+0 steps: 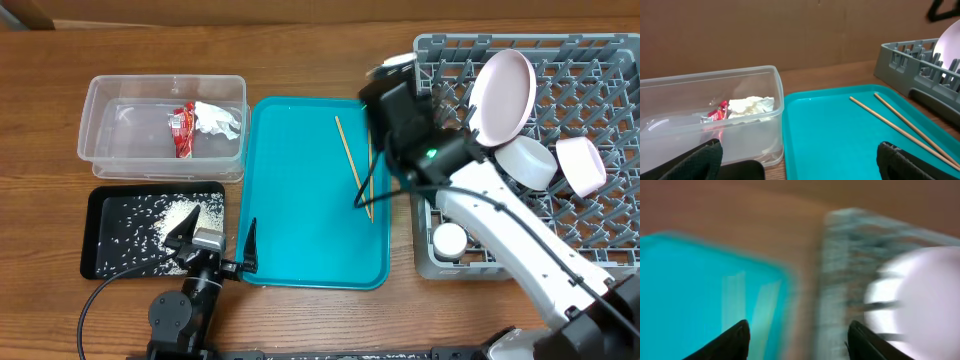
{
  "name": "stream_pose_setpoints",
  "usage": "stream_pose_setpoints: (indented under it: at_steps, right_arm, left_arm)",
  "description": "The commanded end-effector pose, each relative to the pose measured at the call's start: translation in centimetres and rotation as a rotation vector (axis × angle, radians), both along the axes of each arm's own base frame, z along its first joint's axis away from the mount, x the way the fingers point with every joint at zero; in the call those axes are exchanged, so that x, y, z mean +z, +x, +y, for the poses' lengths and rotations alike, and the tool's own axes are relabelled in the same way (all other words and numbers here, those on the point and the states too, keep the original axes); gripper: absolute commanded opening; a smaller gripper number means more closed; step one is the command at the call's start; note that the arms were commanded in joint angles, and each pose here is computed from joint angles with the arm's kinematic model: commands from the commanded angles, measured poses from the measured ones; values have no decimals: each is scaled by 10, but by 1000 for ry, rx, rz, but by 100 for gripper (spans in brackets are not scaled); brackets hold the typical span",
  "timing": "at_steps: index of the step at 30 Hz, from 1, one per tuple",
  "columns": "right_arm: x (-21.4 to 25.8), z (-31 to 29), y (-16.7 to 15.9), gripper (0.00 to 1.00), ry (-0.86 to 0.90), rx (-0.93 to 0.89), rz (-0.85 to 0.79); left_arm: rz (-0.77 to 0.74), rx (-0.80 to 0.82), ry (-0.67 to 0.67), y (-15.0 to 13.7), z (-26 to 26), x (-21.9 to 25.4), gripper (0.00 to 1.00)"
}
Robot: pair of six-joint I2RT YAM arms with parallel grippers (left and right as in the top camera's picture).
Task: Sort waste into correct bins and load items into the dishwasher
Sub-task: 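Grasp one chopstick on the teal tray and place it in the rack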
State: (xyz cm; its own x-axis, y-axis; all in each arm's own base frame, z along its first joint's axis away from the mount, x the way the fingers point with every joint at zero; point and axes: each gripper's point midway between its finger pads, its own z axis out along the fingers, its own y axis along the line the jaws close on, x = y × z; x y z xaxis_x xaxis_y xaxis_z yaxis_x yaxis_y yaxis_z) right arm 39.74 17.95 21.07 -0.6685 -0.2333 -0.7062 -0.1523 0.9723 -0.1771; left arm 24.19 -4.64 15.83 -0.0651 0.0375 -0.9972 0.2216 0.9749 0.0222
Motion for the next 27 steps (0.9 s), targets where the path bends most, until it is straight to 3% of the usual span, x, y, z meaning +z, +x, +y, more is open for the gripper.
stream_pose_setpoints:
  at_steps: [1,9,18,20,22,23,27]
  right_arm:
    - [-39,78,-40,56,259,309,259]
    - [-150,60,-26,55,146,212,459]
    - [-208,50,-26,48,109,174,567]
    - [-218,49,-29,36,98,169,589]
    - [-223,48,-31,11,91,166,604]
    - [-224,47,-35,4,84,165,619]
    - [-209,48,-40,4,79,170,642]
  left_arm:
    - [-9,-10,11,-1,-1,0,100]
    - [-9,-10,11,-1,-1,0,100]
    - [-9,-10,11,-1,-1,0,100]
    - [-9,-10,11,-1,-1,0,100]
    - [-9,-10,11,-1,-1,0,100]
    - [-9,-10,11,-1,-1,0,100]
    - [-9,-10,11,-1,-1,0,100]
